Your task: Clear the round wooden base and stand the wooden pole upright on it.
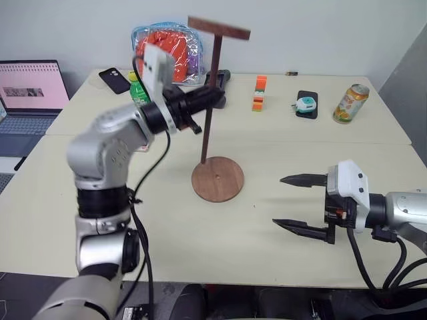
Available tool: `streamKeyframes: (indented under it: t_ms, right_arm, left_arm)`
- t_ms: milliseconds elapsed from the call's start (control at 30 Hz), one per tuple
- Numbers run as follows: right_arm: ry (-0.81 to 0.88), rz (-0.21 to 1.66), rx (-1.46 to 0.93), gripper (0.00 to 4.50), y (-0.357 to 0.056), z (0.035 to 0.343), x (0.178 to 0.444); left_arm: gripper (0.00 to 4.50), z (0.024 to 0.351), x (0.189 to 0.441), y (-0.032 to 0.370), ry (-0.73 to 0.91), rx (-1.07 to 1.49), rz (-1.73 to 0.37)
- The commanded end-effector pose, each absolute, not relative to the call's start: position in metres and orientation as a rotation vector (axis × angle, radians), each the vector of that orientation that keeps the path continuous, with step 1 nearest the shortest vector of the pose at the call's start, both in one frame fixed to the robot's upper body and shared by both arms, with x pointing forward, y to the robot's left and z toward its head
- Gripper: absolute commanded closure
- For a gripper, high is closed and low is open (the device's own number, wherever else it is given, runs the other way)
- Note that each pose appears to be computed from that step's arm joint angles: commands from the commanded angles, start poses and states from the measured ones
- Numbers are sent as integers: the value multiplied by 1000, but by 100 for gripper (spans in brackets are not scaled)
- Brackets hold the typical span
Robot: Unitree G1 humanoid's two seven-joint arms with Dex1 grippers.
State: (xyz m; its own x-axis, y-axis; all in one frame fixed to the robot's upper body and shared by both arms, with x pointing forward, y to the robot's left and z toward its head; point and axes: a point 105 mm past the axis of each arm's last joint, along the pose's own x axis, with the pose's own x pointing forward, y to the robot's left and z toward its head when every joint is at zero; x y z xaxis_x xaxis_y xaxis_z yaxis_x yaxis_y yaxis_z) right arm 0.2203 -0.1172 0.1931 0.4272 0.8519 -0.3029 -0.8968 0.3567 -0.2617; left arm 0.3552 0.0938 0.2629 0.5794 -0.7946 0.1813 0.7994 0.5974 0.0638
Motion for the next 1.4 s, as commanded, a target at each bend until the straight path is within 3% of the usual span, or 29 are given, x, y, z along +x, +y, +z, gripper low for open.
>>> streamKeyframes:
  t_ms: [33,200,433,800,1400]
  right_arm:
    - [142,1034,-464,0,-117,185,226]
    - [146,969,-442,0,-113,181,232]
    - [170,972,-407,0,-104,173,231]
    - [179,985,-412,0,-98,169,233]
    - [196,988,-423,0,-100,169,236]
  left_arm:
    - [426,280,357,93,-388,38,-836]
    - [426,258,368,97,-398,16,-752]
    - [426,231,361,88,-372,-12,-775]
    - [426,229,357,64,-376,-61,-839]
    - [426,214,362,74,-354,-63,-804]
